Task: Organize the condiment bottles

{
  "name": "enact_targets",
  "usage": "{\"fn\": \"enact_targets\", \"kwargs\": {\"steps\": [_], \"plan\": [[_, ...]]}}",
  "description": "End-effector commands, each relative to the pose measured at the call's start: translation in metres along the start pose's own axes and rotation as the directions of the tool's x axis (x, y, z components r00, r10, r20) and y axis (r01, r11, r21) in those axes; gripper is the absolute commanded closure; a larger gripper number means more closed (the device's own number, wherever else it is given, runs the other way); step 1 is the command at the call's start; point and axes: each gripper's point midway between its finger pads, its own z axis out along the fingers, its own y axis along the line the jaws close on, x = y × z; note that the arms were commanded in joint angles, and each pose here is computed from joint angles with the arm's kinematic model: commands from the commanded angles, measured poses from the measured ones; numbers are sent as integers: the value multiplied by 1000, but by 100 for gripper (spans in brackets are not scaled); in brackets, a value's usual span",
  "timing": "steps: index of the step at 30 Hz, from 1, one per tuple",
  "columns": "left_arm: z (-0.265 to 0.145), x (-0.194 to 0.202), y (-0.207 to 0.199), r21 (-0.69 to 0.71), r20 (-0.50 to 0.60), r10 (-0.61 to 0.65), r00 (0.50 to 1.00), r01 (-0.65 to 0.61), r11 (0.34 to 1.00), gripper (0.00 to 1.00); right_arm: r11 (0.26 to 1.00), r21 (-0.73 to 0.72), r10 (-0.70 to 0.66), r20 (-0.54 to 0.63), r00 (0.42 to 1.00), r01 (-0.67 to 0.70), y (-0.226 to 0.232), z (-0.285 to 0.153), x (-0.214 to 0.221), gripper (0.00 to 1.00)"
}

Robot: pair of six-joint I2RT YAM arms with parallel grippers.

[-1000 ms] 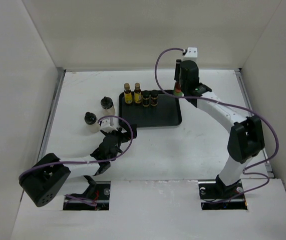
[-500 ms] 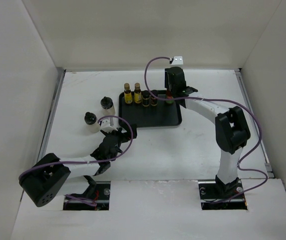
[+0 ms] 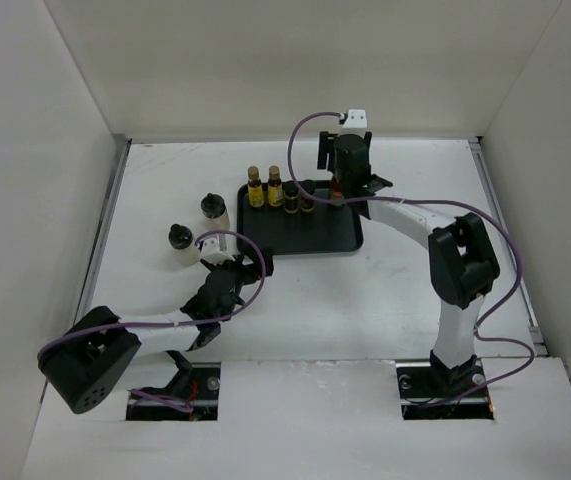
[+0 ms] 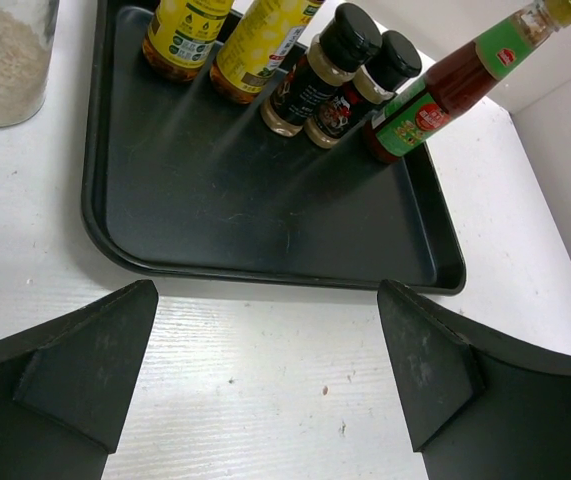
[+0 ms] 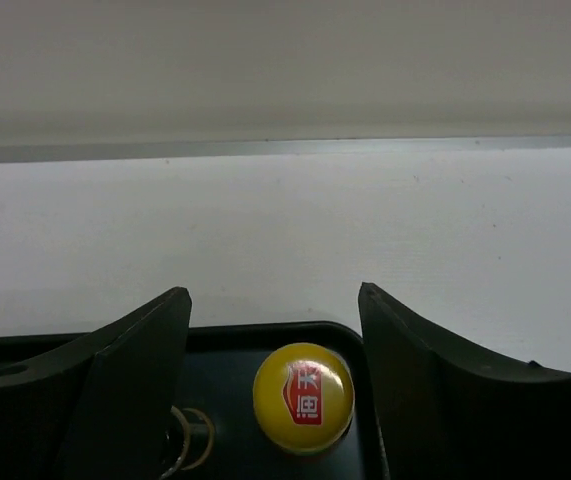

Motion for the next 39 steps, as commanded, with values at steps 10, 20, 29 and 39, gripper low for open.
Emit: {"fn": "enact_targets", "kwargs": {"steps": [10, 20, 29, 39], "plan": [[15, -41, -30, 12, 81, 20, 996, -21, 1000, 10, 979, -69, 202, 187, 961, -193, -36, -117, -81, 5], [15, -84, -20, -199, 84, 153, 985, -134, 971, 34, 919, -183, 346, -54, 937, -350, -37, -204, 55, 72], [-4, -136, 58, -537, 107, 236, 966, -143, 831, 15, 872, -342, 341, -92, 936, -351, -5, -236, 75, 15], [-7, -148, 106, -707, 30, 291, 956, -185, 682, 15, 863, -367, 324, -128, 937, -349, 3, -238, 88, 6]]}}
